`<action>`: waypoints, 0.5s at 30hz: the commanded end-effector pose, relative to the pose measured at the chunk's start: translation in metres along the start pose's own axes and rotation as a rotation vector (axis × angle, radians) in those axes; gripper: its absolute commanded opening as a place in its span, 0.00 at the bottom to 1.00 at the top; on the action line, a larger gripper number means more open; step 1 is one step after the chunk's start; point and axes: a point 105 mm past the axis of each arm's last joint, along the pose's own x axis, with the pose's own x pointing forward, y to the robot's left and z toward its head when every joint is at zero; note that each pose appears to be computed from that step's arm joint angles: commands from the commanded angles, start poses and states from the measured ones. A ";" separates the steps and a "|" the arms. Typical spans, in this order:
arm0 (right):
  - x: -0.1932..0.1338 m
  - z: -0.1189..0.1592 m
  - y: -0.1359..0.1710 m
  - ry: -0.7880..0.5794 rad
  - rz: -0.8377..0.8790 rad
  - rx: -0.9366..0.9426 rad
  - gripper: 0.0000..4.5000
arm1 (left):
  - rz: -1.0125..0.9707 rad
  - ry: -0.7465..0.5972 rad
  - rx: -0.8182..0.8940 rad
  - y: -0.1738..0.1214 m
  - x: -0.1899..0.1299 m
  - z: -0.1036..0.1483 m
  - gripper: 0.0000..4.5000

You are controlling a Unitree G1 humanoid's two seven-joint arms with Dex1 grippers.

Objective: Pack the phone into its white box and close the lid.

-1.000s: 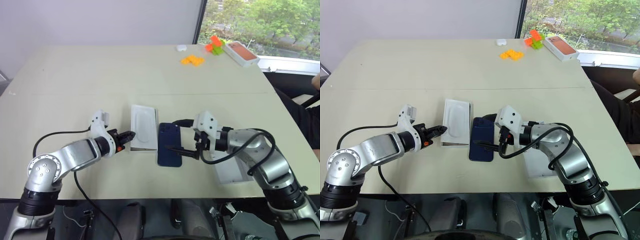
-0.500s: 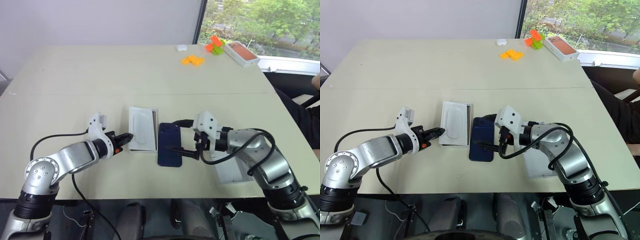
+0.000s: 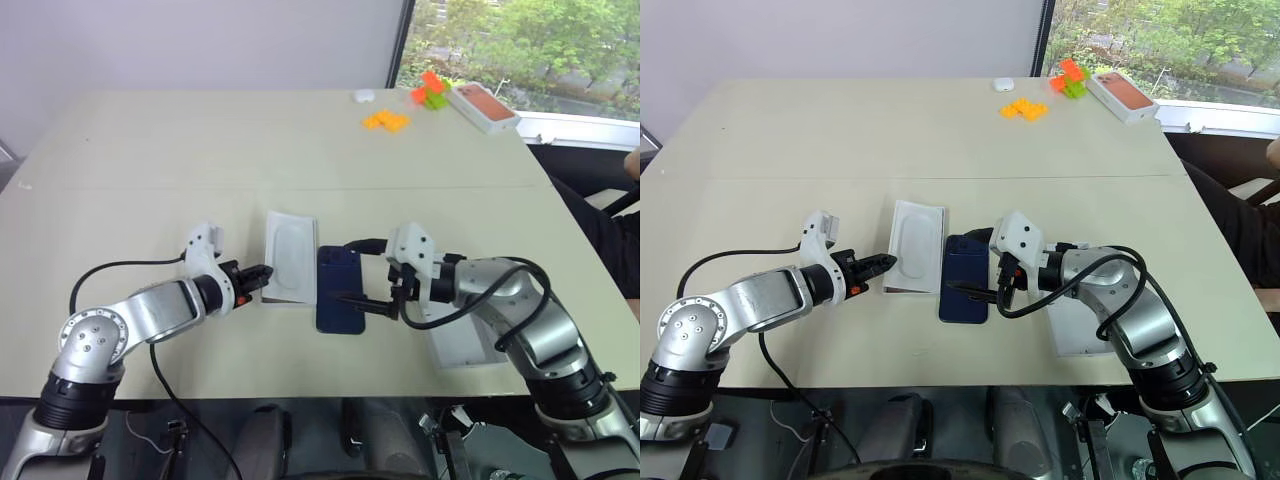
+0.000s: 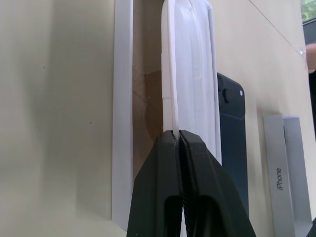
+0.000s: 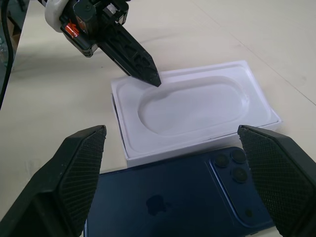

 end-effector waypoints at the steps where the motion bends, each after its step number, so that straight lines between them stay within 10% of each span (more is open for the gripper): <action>1: -0.001 0.014 0.002 -0.040 0.003 -0.043 1.00 | -0.029 -0.004 0.027 -0.007 -0.001 0.003 0.07; 9: -0.001 0.014 0.002 -0.041 0.004 -0.042 1.00 | -0.058 -0.009 0.041 -0.012 -0.011 0.003 0.89; 15: 0.000 0.014 0.002 -0.041 0.005 -0.042 1.00 | -0.079 -0.016 0.117 -0.008 -0.038 0.004 0.89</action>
